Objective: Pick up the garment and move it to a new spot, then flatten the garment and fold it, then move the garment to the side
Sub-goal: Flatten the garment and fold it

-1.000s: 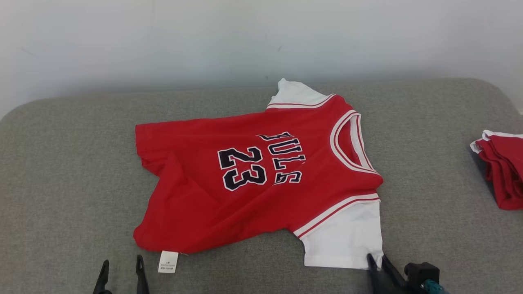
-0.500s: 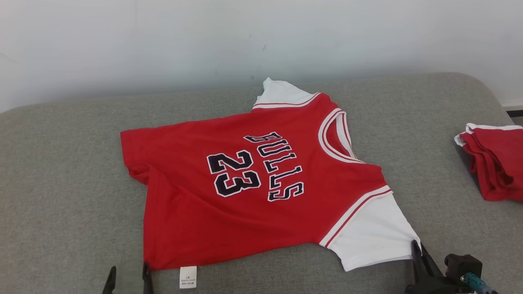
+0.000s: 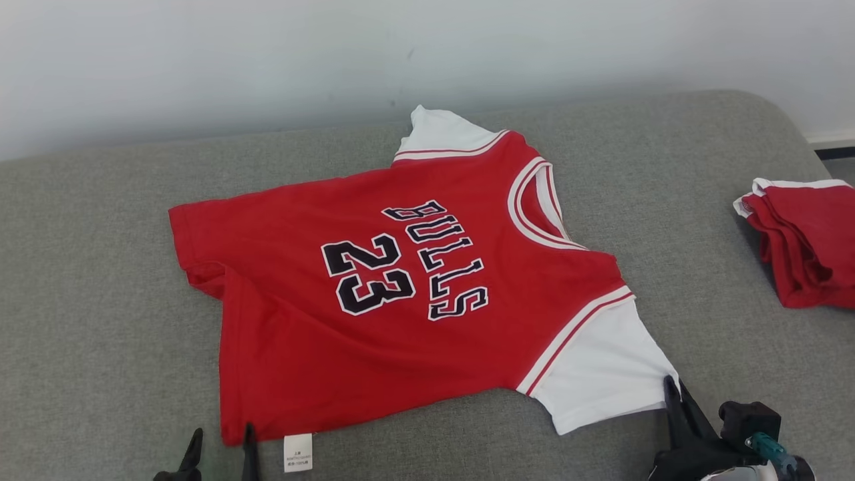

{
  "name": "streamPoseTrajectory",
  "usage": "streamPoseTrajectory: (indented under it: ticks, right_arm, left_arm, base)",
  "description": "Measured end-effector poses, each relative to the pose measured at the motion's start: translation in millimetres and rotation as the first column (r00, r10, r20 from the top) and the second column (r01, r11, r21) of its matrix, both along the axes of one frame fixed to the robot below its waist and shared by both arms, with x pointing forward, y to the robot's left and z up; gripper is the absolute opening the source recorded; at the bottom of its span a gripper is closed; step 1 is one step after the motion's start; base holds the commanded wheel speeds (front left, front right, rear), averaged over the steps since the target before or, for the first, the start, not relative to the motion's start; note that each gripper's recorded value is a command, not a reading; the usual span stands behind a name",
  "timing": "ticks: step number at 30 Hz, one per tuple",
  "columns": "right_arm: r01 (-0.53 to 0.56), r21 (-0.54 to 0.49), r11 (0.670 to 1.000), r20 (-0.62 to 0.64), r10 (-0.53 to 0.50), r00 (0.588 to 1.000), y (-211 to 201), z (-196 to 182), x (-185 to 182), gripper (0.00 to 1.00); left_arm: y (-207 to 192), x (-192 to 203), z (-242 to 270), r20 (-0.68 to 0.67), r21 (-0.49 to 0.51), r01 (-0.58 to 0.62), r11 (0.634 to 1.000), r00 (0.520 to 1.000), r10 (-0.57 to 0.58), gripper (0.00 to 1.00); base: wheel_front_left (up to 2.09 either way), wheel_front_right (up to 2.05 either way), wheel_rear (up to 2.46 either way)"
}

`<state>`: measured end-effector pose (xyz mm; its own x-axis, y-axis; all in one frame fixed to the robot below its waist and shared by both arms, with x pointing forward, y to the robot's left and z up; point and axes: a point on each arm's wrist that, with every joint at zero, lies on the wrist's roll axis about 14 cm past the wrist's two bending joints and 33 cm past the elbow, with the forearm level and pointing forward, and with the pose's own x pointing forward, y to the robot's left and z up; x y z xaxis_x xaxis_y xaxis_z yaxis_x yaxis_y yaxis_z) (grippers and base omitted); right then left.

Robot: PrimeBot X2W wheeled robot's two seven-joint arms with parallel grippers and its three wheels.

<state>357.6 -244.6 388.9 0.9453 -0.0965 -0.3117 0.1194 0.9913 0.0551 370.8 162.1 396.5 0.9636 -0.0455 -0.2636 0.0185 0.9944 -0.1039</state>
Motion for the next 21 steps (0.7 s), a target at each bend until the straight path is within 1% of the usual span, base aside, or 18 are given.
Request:
streamPoseTrajectory:
  ticks: [3,8,9,10,11,12,13,17,21]
  right_arm:
    - [-0.001,-0.006,1.000,0.001,0.001,1.000,-2,0,4,0.00]
    - [0.001,-0.011,1.000,-0.009,-0.001,1.000,-4,-3,4,0.00]
    - [0.001,-0.012,1.000,-0.009,-0.001,1.000,-4,-3,4,0.00]
    - [0.002,-0.012,1.000,-0.008,-0.002,1.000,-4,-3,5,0.00]
    - [0.001,-0.013,1.000,-0.008,-0.001,1.000,-5,-3,5,0.00]
    - [0.001,-0.013,1.000,-0.007,-0.001,1.000,-5,-2,6,0.00]
    - [0.000,-0.014,1.000,-0.005,-0.001,1.000,-5,-2,7,0.00]
    - [-0.004,-0.013,1.000,0.007,0.004,1.000,-3,2,10,0.00]
    - [-0.004,-0.002,1.000,0.066,0.004,0.998,-1,18,17,0.00]
  left_arm:
    - [1,4,-5,-0.016,0.001,-0.001,1.000,1.000,0.001,1.00]
    - [-4,0,-26,-0.086,-0.005,0.011,1.000,0.996,-0.011,1.00]
    - [-5,1,-28,-0.090,-0.004,0.013,1.000,0.996,-0.013,0.77]
    - [-6,2,-29,-0.094,-0.005,0.014,1.000,0.995,-0.014,0.48]
    - [-6,3,-30,-0.096,-0.005,0.013,1.000,0.995,-0.013,0.32]
    - [-7,3,-30,-0.098,-0.006,0.014,1.000,0.995,-0.014,0.10]
    - [-7,4,-31,-0.102,-0.010,0.011,1.000,0.995,-0.012,0.00]
    - [-10,4,-33,-0.110,-0.020,0.024,1.000,0.994,-0.026,0.00]
    - [-5,6,-27,-0.091,-0.030,0.006,1.000,0.996,-0.009,0.00]
  base:
    - [0.00,0.00,0.00]
    - [0.00,0.00,0.00]
    - [0.00,0.00,0.00]
    - [0.00,0.00,0.00]
    - [0.00,0.00,0.00]
    - [0.00,0.00,0.00]
    - [0.00,0.00,0.00]
    - [0.00,0.00,0.00]
    - [0.00,0.00,0.00]
